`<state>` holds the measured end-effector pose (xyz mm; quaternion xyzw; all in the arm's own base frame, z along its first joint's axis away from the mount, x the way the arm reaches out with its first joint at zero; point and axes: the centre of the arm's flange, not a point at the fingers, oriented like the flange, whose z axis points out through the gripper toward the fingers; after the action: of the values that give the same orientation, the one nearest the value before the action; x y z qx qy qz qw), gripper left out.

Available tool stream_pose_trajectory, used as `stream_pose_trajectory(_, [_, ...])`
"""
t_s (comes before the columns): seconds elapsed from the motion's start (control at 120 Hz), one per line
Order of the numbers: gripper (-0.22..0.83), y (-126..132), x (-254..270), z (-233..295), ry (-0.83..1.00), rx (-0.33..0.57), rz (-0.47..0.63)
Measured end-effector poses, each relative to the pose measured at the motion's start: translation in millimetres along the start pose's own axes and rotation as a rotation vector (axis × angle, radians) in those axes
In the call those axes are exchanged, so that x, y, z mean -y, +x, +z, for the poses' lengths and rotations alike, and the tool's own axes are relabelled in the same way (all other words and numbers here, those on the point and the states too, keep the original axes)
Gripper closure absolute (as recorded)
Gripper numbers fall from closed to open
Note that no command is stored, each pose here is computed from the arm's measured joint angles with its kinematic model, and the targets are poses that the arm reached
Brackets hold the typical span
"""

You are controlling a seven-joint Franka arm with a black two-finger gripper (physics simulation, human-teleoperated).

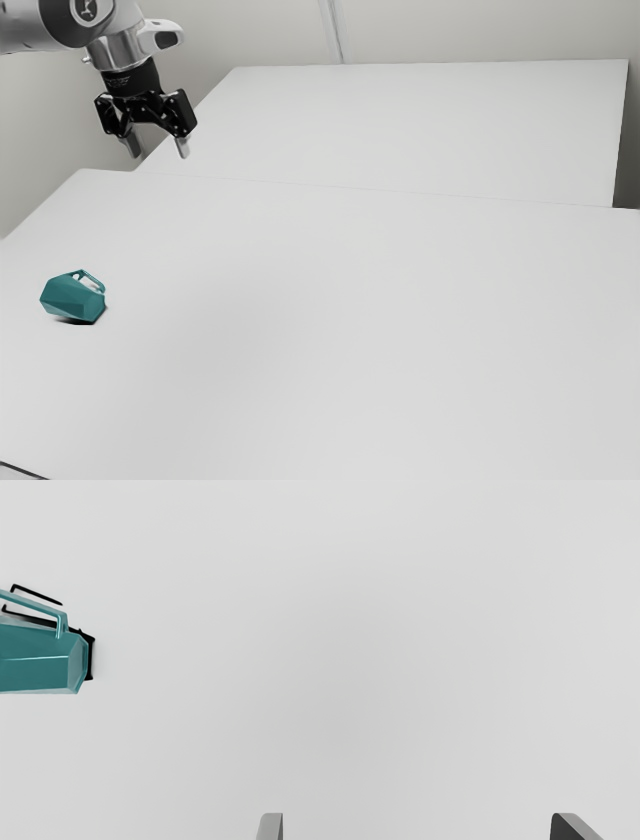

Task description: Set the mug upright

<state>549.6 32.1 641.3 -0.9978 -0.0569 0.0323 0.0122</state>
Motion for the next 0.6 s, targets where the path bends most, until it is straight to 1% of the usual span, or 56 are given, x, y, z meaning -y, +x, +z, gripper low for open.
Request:
stream_pose_trajectory(0.283, [0.02,1,4,1,-0.002,-0.001,-0.007])
stream_pose_trajectory(0.6, [0.02,-7,68,10,-0.012,0.022,-0.093])
